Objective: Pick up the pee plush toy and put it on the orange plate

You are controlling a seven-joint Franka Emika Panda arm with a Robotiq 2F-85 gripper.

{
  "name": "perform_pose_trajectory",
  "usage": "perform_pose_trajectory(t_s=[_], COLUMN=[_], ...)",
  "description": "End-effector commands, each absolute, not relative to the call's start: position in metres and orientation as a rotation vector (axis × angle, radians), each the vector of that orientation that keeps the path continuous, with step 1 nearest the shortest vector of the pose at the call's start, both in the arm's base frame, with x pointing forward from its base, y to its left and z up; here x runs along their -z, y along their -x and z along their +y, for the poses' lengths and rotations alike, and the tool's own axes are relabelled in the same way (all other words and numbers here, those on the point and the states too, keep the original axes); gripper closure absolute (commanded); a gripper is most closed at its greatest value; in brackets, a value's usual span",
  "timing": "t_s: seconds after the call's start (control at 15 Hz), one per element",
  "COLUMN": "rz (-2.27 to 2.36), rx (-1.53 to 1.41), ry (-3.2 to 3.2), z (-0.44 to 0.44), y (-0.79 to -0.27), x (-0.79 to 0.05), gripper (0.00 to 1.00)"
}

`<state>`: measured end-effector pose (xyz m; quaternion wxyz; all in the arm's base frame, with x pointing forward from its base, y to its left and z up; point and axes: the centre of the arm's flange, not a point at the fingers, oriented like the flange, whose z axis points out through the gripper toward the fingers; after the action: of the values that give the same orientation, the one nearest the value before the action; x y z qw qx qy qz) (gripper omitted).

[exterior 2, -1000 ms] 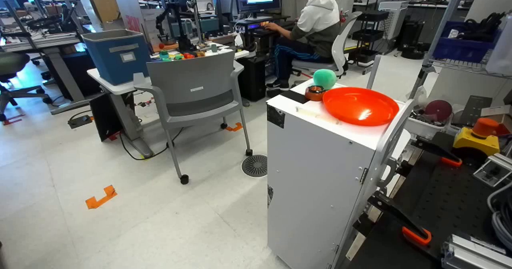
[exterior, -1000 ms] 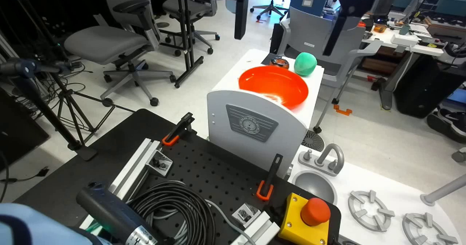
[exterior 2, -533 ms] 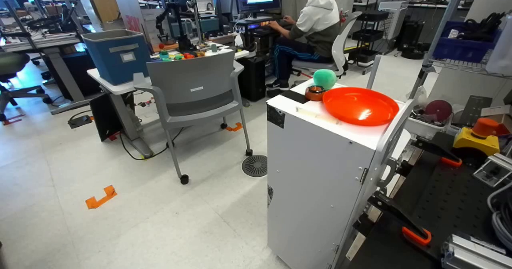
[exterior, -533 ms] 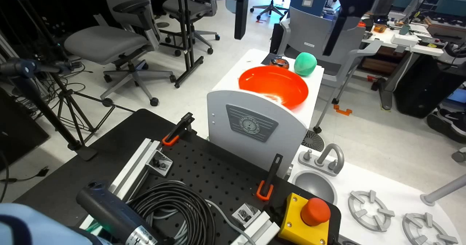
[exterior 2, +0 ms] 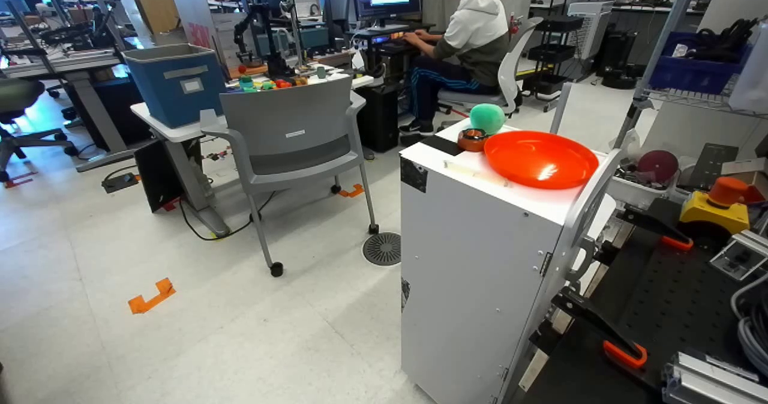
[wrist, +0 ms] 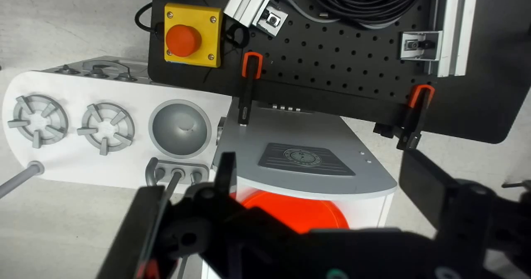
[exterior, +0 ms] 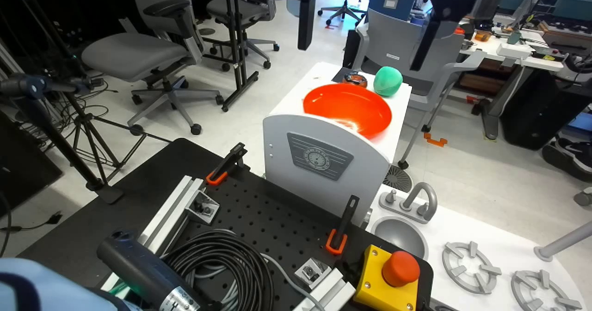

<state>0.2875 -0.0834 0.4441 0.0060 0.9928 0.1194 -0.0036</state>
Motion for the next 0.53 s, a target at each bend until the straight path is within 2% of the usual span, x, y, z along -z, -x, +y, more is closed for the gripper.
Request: perform_pose_trajectory(t_s=[0.0, 0.47], rz=[0.374, 0.366], rx=[0.011, 0.024], ry=[-3.107, -3.098], z=[-0.0834, -0.0844], y=[-0.2875, -0.2893], x=[-0.4441, -0.4428], gripper=[0.0, 0.0])
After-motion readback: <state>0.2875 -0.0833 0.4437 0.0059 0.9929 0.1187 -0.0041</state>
